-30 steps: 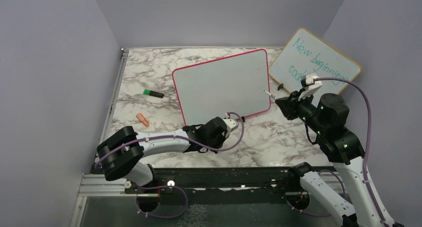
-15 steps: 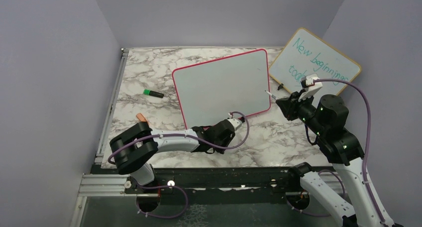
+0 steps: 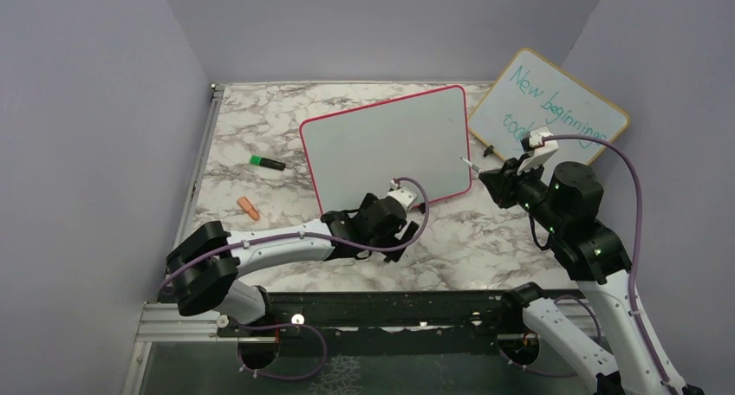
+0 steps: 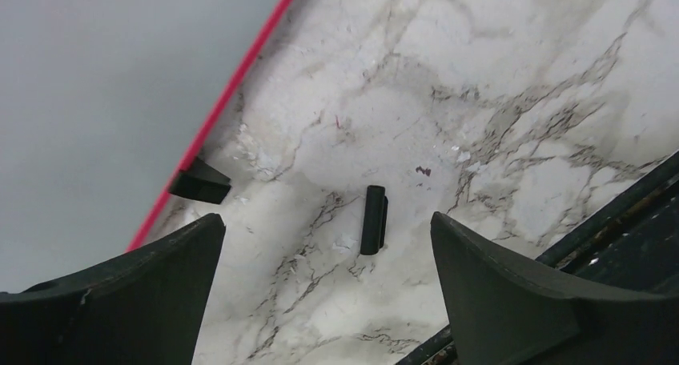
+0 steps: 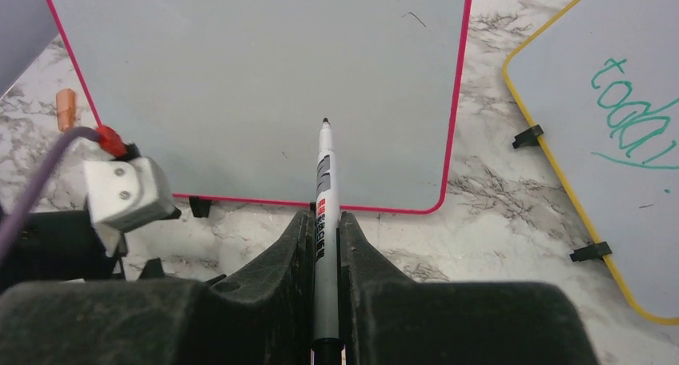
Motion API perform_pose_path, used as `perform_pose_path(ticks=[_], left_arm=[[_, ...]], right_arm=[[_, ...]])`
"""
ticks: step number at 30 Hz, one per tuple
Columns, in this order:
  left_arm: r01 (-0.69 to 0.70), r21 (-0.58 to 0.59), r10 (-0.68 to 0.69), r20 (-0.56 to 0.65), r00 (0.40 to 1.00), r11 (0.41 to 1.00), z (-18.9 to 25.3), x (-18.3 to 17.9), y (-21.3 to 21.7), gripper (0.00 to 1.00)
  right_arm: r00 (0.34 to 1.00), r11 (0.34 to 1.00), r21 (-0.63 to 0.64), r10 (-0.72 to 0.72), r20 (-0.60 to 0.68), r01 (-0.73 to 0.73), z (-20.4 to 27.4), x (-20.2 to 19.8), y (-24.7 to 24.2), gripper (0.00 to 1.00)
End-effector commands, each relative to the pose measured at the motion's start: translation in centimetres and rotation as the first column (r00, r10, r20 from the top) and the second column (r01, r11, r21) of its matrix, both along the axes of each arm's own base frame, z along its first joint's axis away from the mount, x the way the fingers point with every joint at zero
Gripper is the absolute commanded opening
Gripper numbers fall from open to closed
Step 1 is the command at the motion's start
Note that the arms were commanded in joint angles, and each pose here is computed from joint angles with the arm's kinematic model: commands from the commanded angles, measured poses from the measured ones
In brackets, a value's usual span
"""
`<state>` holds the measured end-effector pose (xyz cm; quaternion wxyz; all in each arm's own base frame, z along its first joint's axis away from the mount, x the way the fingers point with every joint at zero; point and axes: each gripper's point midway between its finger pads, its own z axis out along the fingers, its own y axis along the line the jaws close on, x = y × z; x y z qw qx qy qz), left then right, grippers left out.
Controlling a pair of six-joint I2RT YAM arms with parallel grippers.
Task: Write a sentence on the whiteboard
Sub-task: Place the pen cap at the center of the board, then write a sentence on the whiteboard.
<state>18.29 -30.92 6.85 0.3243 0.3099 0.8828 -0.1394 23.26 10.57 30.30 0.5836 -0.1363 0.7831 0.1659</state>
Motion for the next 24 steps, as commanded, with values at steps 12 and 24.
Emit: perform_pose_path(ticks=[12, 24], left_arm=[[-0.128, -0.058, 0.140, 0.316, 0.938, 0.990, 15.6, 6.1, 2.0, 0.99], [-0.149, -0.293, 0.243, 0.319, 0.916, 0.945, 23.2, 13.4, 6.3, 0.99]], right_arm=[[0.999, 0.999, -0.035, -0.033, 0.008, 0.034, 0.5, 1.9, -0.2, 0.01], [0.999, 0.997, -0.060, -0.049, -0.003, 0.049, 0.7, 4.0, 0.1, 0.01]])
